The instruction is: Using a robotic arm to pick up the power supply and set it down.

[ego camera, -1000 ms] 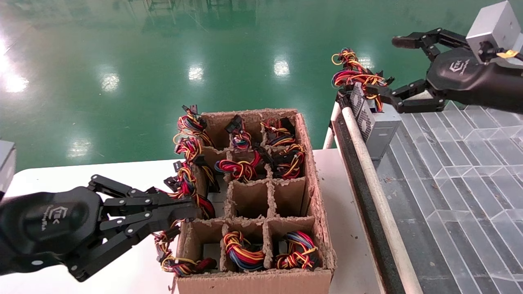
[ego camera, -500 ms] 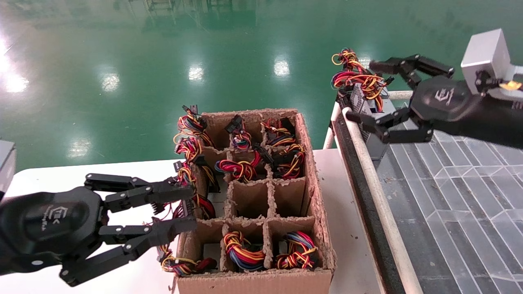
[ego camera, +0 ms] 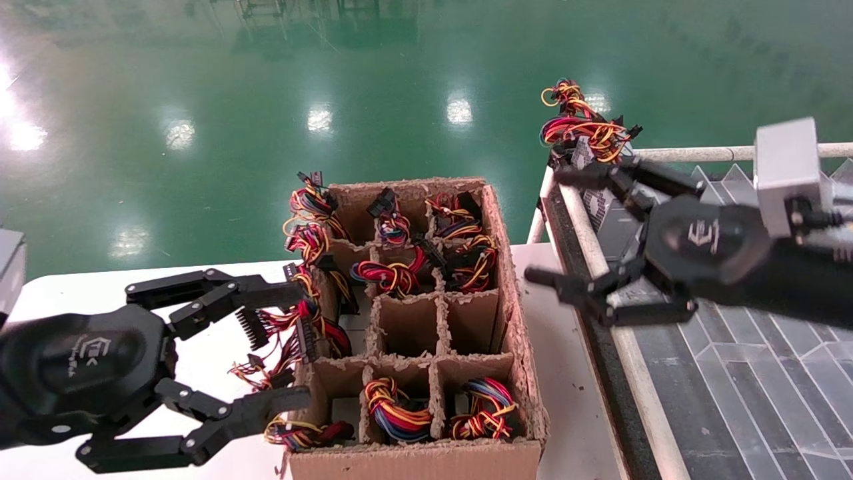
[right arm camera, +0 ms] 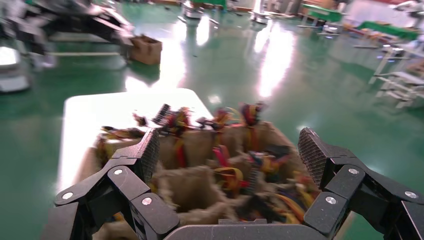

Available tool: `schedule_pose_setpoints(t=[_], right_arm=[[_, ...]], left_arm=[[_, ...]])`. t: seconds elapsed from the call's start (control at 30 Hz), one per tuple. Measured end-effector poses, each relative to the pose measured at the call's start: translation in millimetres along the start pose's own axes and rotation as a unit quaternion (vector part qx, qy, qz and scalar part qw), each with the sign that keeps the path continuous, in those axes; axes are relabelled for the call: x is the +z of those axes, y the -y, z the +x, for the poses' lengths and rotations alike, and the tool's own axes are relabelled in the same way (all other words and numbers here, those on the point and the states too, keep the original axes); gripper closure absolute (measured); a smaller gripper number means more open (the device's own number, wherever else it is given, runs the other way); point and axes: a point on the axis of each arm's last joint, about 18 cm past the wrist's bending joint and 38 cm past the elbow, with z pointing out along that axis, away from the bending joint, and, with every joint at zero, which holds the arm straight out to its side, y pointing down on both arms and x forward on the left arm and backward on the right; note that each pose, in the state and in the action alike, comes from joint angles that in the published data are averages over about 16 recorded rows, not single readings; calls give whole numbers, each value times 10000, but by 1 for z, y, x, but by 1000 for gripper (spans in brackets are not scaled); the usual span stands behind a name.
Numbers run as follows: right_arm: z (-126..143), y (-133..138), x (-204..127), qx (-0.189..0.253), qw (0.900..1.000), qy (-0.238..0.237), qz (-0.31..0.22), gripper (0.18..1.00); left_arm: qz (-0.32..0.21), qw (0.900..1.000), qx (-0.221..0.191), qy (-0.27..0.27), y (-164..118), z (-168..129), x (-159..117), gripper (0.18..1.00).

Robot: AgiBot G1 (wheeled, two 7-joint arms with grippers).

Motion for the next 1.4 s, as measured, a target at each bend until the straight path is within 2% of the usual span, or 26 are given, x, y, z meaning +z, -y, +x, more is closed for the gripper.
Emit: schedule_pose_setpoints(t=[0.23, 0.47, 0.63, 0.83, 1.4], right_arm=[[-39, 3, 5, 374, 9978, 521, 184, 179], [-73, 7, 7, 715, 9918, 1004, 325, 179], [-88, 9, 8, 858, 9882, 1213, 384, 179], [-94, 11, 8, 904, 9867, 1287, 407, 179], [-86, 9, 7, 847, 9887, 1178, 371, 179]], left_arm=[[0, 10000, 0, 0, 0, 0, 0, 348], [0, 10000, 0, 1, 0, 0, 0, 255], [0, 10000, -1, 2, 0, 0, 0, 210], [0, 10000, -1, 3, 0, 0, 0, 189], [0, 10000, -1, 3, 0, 0, 0, 184]])
